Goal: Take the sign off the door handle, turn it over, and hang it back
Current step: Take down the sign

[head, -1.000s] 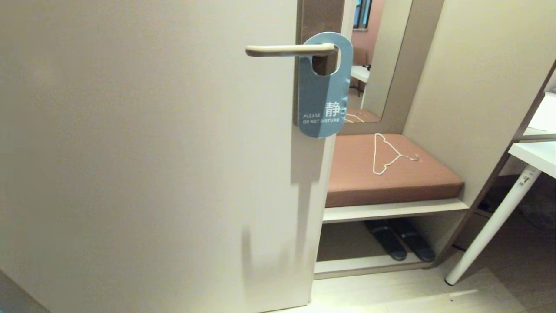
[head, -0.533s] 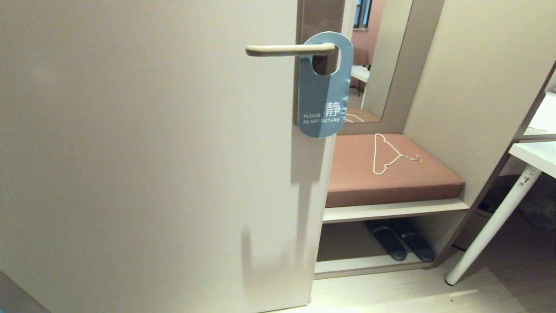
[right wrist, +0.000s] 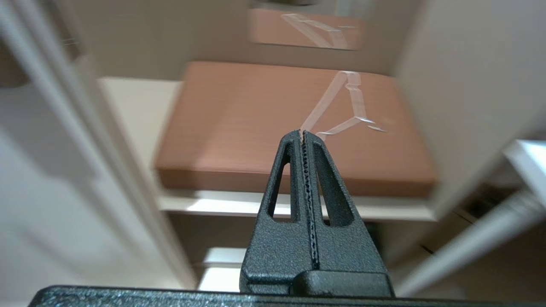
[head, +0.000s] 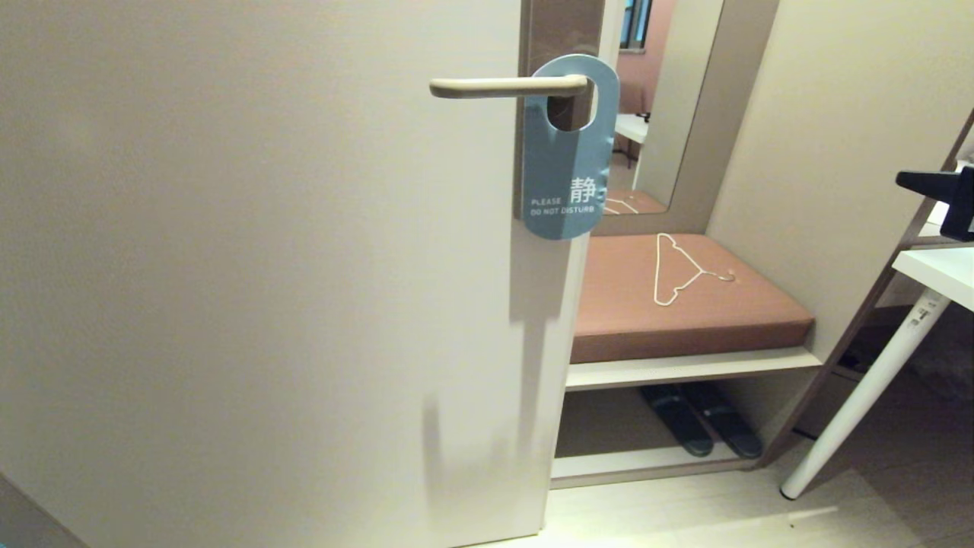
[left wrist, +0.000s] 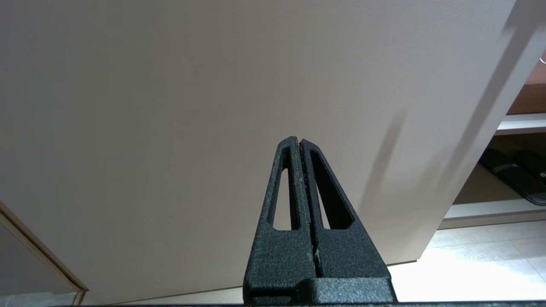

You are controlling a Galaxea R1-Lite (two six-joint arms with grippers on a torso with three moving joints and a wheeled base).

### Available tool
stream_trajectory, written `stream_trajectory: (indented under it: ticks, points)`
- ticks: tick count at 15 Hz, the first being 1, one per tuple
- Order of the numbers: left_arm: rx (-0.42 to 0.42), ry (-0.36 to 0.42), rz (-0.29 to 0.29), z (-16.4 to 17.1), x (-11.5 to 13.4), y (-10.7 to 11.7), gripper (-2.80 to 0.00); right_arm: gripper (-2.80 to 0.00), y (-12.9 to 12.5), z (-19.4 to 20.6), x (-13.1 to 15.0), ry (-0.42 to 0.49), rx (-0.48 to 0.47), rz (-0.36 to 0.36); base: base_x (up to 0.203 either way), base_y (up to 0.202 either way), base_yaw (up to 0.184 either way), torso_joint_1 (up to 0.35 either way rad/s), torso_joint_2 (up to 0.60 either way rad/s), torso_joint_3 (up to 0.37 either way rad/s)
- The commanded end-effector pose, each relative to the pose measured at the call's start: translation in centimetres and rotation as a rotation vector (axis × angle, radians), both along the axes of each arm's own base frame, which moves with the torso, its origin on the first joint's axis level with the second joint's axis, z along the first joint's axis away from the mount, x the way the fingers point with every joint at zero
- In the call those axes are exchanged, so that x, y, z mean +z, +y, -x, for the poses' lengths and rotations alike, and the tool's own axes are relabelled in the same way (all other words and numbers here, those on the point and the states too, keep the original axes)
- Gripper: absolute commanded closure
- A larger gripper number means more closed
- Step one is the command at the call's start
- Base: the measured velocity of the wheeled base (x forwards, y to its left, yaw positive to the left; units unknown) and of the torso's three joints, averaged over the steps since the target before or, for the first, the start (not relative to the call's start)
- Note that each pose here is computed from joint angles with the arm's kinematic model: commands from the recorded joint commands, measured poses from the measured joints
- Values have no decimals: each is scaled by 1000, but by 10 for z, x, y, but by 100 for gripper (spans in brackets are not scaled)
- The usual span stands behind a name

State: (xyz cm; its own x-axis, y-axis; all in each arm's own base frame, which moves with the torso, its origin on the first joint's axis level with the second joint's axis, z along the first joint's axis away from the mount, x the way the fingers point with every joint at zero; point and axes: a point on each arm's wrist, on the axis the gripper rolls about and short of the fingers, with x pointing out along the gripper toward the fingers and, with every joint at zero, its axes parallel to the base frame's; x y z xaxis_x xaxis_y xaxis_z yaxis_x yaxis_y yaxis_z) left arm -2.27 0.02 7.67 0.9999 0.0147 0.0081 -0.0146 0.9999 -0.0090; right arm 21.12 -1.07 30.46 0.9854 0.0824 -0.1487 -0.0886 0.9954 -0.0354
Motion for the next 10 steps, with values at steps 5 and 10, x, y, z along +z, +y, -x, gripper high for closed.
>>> stream_trajectory:
  ticks: [5, 10]
  points:
    - [1, -1, 0, 0, 0, 0, 0, 0, 0, -41, -18, 67, 325, -2, 0, 0, 0, 0, 0, 0]
    - [1, 0, 0, 0, 0, 0, 0, 0, 6, -75, -18, -24, 667, -38, 0, 0, 0, 0, 0, 0]
